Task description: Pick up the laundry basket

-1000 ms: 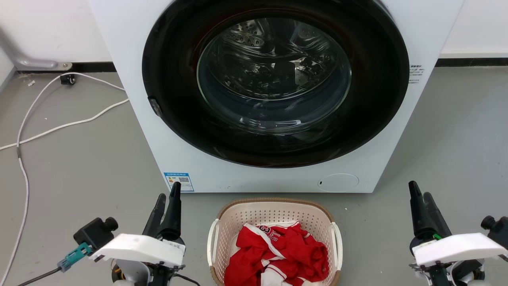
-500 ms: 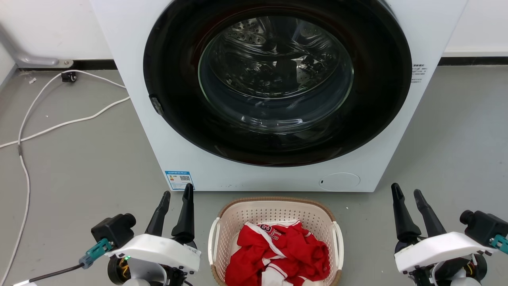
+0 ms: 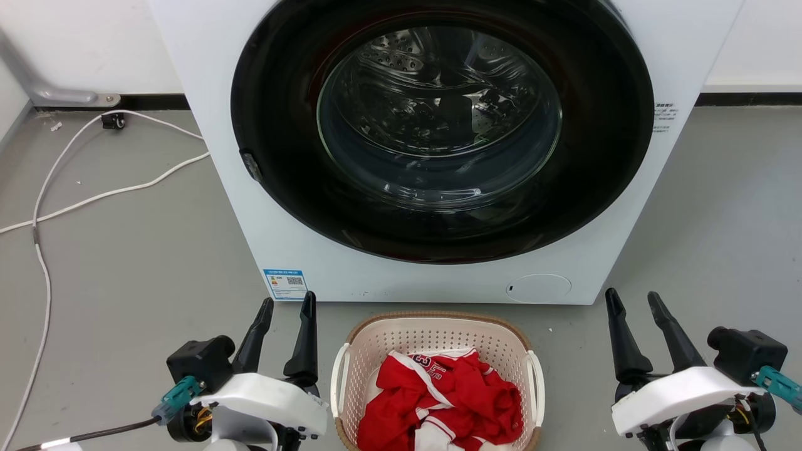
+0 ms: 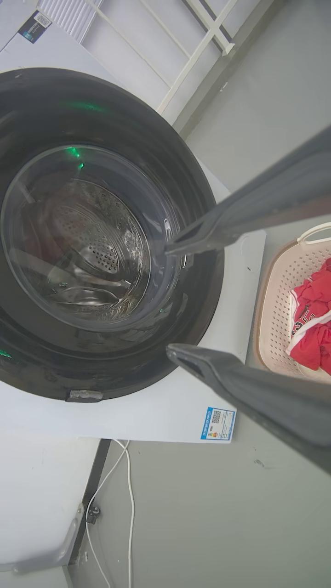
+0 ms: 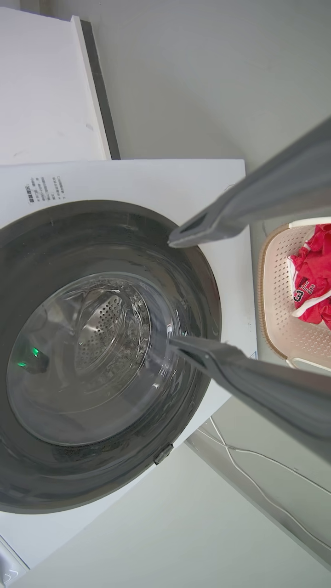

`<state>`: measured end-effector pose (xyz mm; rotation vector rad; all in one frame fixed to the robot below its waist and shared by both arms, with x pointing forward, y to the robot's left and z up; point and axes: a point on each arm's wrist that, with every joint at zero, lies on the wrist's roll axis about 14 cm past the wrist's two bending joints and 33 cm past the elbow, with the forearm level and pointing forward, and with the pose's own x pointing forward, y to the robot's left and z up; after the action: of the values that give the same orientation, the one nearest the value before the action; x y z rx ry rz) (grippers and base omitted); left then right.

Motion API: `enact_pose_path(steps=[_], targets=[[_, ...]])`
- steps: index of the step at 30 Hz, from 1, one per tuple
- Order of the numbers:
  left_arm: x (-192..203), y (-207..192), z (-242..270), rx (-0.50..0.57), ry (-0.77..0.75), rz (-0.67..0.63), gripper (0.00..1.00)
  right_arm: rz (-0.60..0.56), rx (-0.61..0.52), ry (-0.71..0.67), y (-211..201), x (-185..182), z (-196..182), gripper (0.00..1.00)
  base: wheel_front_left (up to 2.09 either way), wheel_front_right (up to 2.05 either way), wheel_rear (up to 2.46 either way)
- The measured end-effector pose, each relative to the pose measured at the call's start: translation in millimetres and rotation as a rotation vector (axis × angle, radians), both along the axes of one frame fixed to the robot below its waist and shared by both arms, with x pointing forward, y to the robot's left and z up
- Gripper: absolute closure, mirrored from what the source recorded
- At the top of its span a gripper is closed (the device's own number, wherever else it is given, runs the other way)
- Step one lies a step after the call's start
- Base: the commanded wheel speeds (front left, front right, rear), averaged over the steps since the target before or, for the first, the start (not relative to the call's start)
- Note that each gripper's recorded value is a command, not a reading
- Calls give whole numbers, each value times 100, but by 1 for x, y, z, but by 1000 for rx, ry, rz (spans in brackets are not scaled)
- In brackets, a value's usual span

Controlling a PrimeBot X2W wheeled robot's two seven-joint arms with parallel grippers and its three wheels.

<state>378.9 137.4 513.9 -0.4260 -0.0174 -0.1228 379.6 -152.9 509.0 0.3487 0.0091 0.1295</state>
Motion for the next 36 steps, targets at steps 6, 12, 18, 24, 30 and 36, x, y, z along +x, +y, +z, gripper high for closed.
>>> enact_pose_path(steps=[6,12,18,24,30,36], targets=[[-1,-3,1,65,-17,-6,0,18,-62,-5,5,-3,0,0,0,0,0],[-2,-6,2,123,-34,-11,0,29,-113,-8,7,-5,-1,0,0,0,0],[-2,-8,1,174,-45,-13,0,37,-156,-12,9,-6,-2,0,0,0,0],[-3,-10,1,221,-59,-18,0,47,-203,-19,12,-8,-3,0,0,0,0],[-4,-12,2,266,-74,-22,0,58,-245,-25,15,-8,-4,0,0,0,0],[-4,-15,3,297,-91,-33,0,61,-270,-34,15,-9,-3,0,0,0,0]])
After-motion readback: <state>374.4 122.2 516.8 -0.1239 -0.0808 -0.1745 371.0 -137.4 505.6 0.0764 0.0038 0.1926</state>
